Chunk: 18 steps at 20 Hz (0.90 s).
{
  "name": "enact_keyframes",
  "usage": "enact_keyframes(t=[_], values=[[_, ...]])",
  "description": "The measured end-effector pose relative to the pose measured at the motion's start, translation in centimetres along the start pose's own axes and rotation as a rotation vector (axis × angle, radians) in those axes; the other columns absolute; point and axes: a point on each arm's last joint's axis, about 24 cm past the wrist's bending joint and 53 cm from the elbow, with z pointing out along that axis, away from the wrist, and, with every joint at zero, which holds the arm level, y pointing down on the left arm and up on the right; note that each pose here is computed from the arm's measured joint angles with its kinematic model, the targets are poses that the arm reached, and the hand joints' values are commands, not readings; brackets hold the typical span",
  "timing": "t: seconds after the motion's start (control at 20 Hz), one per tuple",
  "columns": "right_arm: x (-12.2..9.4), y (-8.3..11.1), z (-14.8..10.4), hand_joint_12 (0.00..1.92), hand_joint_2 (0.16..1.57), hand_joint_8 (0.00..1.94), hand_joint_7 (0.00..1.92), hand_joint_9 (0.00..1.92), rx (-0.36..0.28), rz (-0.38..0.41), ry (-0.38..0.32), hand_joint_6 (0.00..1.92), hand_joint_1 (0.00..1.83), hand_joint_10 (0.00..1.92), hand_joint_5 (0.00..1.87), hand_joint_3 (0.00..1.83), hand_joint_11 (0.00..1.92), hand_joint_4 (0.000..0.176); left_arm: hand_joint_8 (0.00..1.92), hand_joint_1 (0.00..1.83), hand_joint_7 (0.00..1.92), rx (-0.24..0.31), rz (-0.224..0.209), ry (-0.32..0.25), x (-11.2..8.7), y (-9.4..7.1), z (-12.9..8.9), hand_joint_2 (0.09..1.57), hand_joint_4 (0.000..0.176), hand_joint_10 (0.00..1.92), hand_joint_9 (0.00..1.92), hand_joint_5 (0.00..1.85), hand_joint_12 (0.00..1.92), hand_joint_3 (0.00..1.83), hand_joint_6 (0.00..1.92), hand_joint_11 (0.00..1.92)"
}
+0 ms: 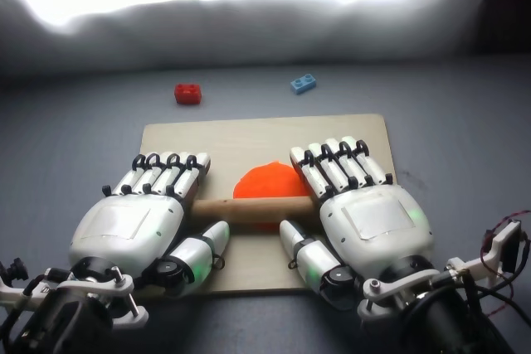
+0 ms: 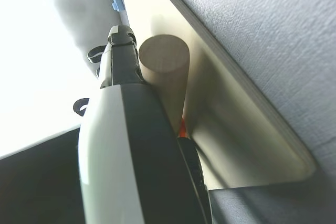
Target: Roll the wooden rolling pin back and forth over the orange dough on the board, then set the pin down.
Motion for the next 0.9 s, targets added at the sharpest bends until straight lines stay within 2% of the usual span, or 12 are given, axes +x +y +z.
enact_keyframes(t=[0.9], values=[[-0.7, -0.7, 1.9, 0.00, 1.57, 0.00, 0.02, 0.00, -0.003, -0.003, -0.004, 0.00, 0.00, 0.00, 0.04, 0.06, 0.00, 0.000, 0.00, 0.00, 0.00, 0.013, 0.007, -0.001, 0.0, -0.7, 1.6, 1.57, 0.000, 0.00, 0.00, 0.00, 0.00, 0.03, 0.00, 0.00]])
